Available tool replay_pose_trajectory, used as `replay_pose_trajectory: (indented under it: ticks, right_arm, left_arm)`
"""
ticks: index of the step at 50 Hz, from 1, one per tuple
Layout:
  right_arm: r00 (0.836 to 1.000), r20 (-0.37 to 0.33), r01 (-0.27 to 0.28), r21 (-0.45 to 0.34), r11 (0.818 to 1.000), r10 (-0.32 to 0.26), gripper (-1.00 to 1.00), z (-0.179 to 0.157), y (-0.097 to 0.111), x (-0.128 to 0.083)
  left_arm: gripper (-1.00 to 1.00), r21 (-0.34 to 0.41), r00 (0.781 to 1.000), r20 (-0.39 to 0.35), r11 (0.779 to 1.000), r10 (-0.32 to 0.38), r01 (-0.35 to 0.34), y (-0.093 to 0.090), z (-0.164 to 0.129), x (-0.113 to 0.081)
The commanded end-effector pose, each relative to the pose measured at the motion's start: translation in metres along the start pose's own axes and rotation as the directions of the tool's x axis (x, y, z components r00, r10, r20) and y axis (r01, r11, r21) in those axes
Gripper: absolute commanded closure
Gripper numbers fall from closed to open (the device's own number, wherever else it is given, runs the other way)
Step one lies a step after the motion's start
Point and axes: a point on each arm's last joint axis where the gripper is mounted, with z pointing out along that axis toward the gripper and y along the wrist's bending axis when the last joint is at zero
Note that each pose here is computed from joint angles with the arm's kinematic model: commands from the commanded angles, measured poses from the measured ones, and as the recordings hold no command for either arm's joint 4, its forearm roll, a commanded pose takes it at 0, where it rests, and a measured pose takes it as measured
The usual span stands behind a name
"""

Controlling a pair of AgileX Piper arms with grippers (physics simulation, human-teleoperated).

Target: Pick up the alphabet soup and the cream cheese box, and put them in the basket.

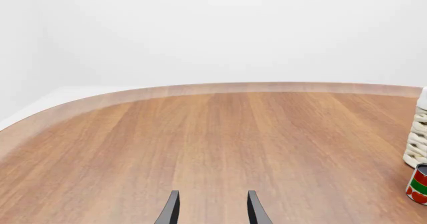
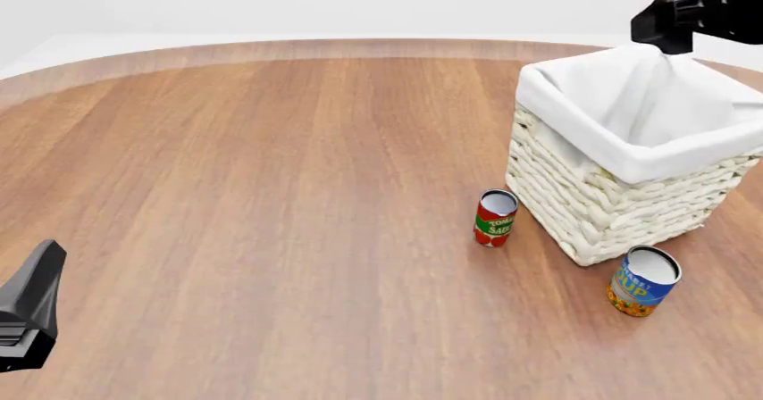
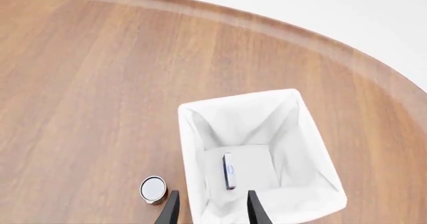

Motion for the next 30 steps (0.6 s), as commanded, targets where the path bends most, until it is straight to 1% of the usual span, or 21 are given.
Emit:
replay_pose_trajectory:
  ticks: [1,7,17,19,30]
  right_arm:
    - [1.000,0.001,0.000,0.000,1.000,0.000,-1.00,-0.002,0.000,0.001]
    - [1.000,0.002,0.006,-0.013,1.000,-0.006,-1.00,-0.011,0.005,0.008]
    - [1.000,0.008,0.008,-0.009,1.000,-0.008,-1.00,-0.027,0.005,0.018]
    - [1.000,0.020,0.005,-0.011,1.000,-0.005,-1.00,-0.032,0.006,0.018]
    - [1.000,0.015,-0.001,-0.001,1.000,0.001,-1.00,-0.037,0.005,0.032]
  left_arm:
    - [-1.00,0.000,1.000,0.000,1.000,0.000,0.000,0.000,0.000,0.000]
    - [-1.00,0.000,1.000,0.000,1.000,0.000,0.000,0.000,0.000,0.000]
    - [-1.00,0.000,1.000,0.000,1.000,0.000,0.000,0.000,0.000,0.000]
    - [-1.00,0.000,1.000,0.000,1.000,0.000,0.000,0.000,0.000,0.000]
    - [-1.00,0.000,1.000,0.000,1.000,0.000,0.000,0.000,0.000,0.000]
